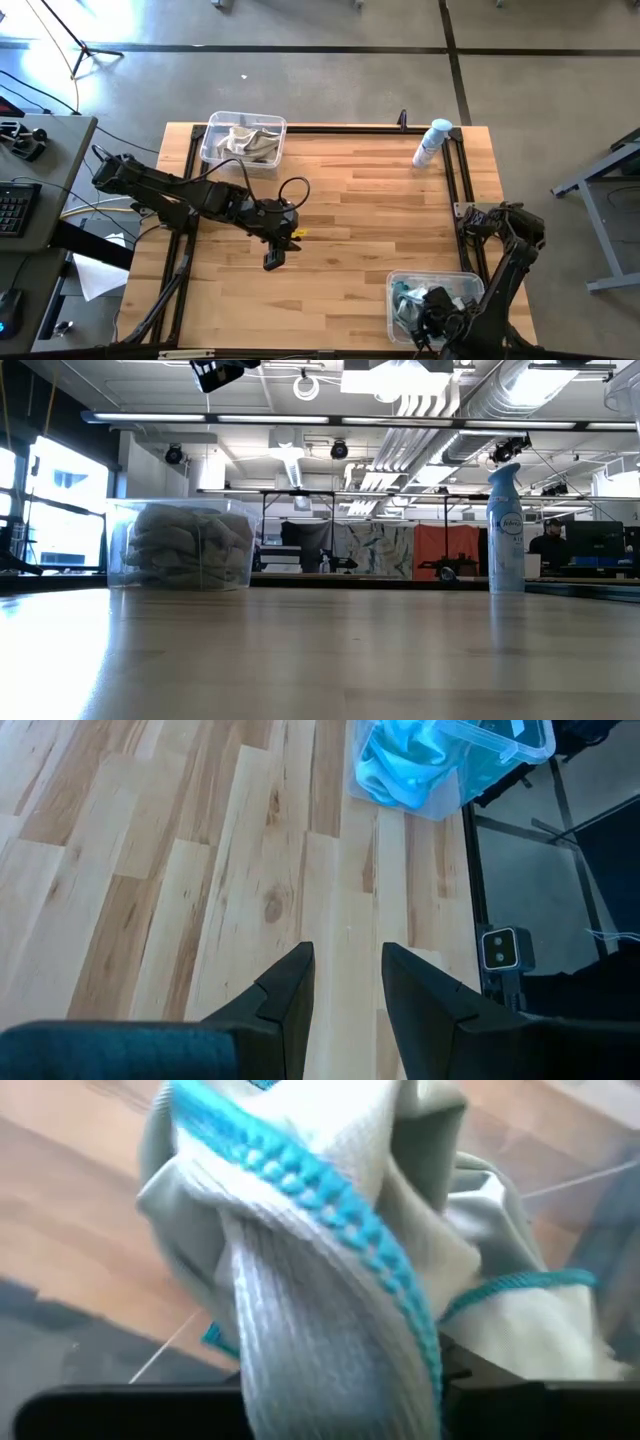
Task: Sort microfiber towel by color & place in baskets
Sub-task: Put the blue microfiber towel into the bottom transparent bin
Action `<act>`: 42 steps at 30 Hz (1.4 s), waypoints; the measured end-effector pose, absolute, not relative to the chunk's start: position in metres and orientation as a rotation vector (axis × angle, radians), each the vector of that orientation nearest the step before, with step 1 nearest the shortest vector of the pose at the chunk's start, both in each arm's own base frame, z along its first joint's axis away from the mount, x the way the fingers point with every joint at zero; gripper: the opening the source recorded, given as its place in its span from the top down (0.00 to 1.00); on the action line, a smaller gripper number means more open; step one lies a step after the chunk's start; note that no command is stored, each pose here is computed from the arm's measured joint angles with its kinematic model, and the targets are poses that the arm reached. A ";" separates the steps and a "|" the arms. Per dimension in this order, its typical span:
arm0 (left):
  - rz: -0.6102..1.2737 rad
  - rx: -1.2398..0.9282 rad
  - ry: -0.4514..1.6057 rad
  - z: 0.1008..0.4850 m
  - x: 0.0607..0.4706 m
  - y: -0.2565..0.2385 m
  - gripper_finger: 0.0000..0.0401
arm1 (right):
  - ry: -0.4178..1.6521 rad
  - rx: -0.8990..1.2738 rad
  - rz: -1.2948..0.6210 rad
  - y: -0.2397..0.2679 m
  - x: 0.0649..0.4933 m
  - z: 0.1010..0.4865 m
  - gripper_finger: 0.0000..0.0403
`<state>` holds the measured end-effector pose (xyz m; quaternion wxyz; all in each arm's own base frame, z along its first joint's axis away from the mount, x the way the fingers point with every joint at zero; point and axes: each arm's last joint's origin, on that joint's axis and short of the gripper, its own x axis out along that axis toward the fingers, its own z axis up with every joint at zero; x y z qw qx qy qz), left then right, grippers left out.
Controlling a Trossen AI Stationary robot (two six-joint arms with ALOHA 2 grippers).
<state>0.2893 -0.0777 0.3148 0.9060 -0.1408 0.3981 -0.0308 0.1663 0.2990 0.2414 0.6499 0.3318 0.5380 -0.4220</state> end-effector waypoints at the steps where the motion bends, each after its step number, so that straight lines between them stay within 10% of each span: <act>1: -0.064 -0.290 0.822 0.315 0.289 -0.078 0.73 | 1.224 0.755 -0.953 0.300 0.166 0.247 0.78; 15: -0.059 -0.280 0.812 0.315 0.290 -0.077 0.73 | 1.251 0.744 -0.691 0.305 0.167 0.327 0.56; 26: -0.050 -0.276 0.810 0.315 0.290 -0.077 0.73 | 1.284 0.896 -1.009 0.303 0.167 0.276 0.96; 42: -0.041 -0.294 0.810 0.315 0.290 -0.077 0.73 | 1.259 0.877 -1.066 0.285 0.170 0.190 0.98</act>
